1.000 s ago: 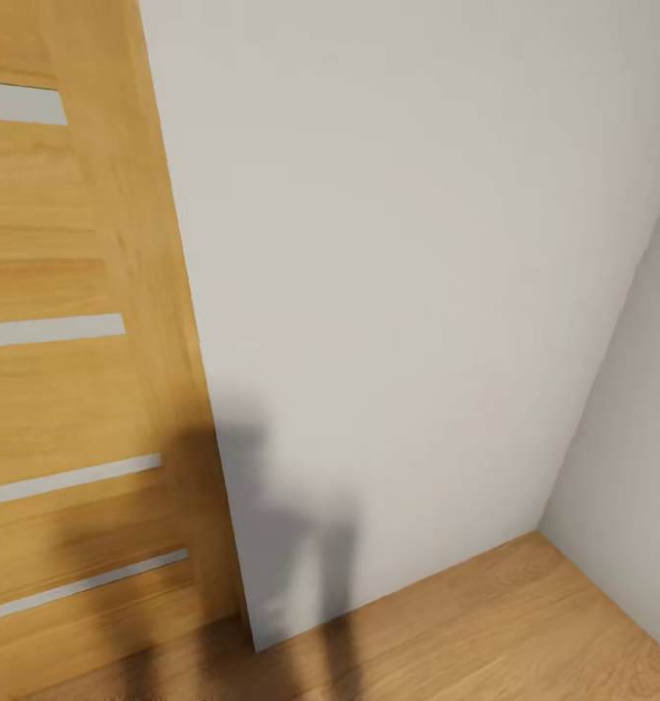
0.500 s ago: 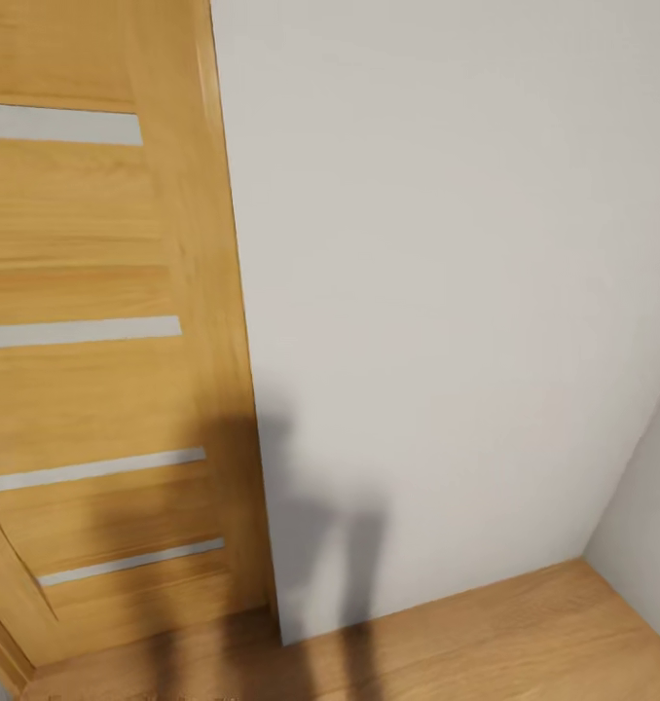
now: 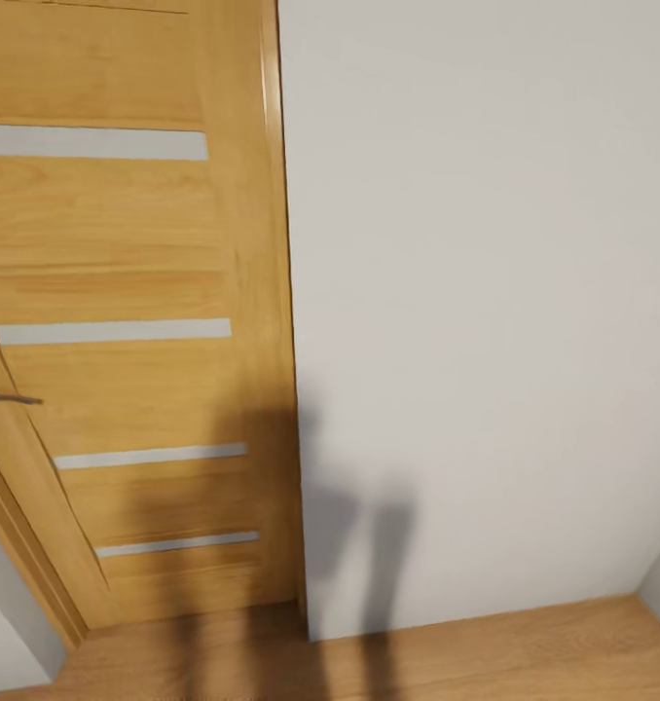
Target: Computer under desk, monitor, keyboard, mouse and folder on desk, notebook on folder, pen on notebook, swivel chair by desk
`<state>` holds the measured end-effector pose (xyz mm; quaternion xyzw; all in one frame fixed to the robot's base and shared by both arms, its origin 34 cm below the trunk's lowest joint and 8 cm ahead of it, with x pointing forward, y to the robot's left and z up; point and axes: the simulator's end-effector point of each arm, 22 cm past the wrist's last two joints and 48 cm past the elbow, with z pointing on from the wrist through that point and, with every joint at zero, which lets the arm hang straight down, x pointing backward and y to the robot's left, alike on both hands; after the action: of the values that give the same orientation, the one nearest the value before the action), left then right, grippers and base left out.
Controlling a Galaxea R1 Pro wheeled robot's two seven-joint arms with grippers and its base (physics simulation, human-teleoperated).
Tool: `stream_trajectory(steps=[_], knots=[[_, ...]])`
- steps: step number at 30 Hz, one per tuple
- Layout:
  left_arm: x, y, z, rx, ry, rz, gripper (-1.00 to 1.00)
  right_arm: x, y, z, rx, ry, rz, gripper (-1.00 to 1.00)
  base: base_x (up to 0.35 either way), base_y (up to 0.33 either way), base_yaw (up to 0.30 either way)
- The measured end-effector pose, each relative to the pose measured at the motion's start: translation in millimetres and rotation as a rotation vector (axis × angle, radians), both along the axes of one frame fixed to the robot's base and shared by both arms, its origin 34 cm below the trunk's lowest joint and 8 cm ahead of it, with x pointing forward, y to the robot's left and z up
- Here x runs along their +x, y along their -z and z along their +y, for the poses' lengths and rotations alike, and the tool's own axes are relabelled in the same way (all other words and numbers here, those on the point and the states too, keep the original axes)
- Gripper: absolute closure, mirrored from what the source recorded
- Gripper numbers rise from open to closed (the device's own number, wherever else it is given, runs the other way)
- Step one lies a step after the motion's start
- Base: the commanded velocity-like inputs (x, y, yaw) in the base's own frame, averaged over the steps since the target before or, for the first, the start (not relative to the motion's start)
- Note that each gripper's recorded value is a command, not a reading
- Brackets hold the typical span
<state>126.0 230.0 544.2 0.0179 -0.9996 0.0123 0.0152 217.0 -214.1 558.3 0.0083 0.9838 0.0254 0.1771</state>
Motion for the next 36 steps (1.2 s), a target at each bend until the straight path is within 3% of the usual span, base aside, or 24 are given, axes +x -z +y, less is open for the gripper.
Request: stream_trajectory(steps=[28, 36], knots=[[13, -31, 5, 0.007, -0.139, -0.039, -1.0, 9, -38, -7, -0.027, 0.027, -0.074, -1.0, 0.0, 0.0, 0.256], [41, -41, 10, 0.014, -0.206, -0.135, -1.0, 10, -47, -9, -0.039, 0.039, -0.089, -1.0, 0.0, 0.0, 0.065]])
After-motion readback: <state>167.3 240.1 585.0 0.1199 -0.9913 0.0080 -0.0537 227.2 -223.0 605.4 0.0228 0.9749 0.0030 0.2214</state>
